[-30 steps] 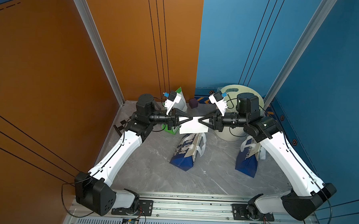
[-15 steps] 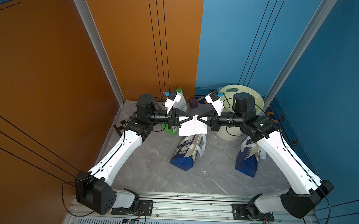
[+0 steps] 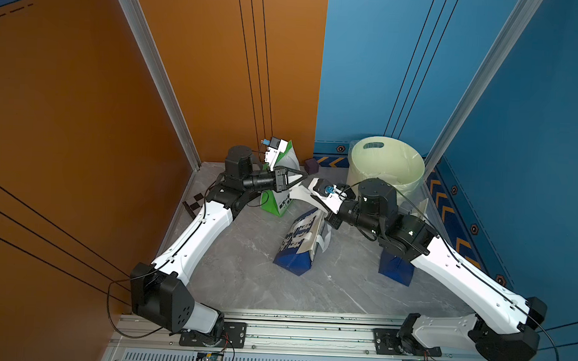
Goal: Shred takeout receipts and throw away
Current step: Shred the takeout receipt, then place the takeout receipt in the trash bin.
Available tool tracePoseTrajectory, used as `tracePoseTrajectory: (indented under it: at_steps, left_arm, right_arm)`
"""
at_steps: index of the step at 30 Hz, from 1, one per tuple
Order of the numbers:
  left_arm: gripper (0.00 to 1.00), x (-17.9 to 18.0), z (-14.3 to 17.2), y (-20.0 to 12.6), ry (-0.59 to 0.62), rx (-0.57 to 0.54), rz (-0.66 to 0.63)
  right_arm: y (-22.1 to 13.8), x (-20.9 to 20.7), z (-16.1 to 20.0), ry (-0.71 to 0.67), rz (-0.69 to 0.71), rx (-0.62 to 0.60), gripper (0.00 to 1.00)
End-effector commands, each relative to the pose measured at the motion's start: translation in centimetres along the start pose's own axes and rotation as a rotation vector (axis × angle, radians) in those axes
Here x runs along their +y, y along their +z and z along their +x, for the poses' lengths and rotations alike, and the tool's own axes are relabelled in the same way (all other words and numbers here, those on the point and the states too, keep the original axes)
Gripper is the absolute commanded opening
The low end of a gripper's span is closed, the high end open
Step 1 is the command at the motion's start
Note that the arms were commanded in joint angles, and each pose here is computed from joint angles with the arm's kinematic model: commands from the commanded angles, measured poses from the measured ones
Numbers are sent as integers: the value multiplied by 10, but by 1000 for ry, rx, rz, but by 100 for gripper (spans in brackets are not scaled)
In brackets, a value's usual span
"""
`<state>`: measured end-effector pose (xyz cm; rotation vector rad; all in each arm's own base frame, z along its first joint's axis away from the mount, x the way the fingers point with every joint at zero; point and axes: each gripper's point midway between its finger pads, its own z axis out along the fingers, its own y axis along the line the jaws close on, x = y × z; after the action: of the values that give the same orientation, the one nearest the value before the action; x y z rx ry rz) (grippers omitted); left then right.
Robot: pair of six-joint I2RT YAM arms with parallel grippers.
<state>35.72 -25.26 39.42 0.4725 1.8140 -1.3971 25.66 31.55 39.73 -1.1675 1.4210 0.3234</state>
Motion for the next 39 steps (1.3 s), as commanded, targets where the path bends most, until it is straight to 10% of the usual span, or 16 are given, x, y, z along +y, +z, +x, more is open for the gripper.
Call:
tracePoseTrajectory:
  at_steps: [1,8,21,39]
  left_arm:
    - [0,24,-16,-5,21,-51,-142]
    - [0,39,-31,-12,61,-88,-219]
    - [0,8,-50,-20,113,-196,-173]
    - [0,-22,-74,203,481,-181,49]
  right_arm:
    - [-29,13,-33,-91,-49,-177,0]
    - [-58,24,-50,92,-204,-281,0]
    - [-54,-153,7,636,378,-178,0]
    - [-178,-165,37,577,725,-85,0]
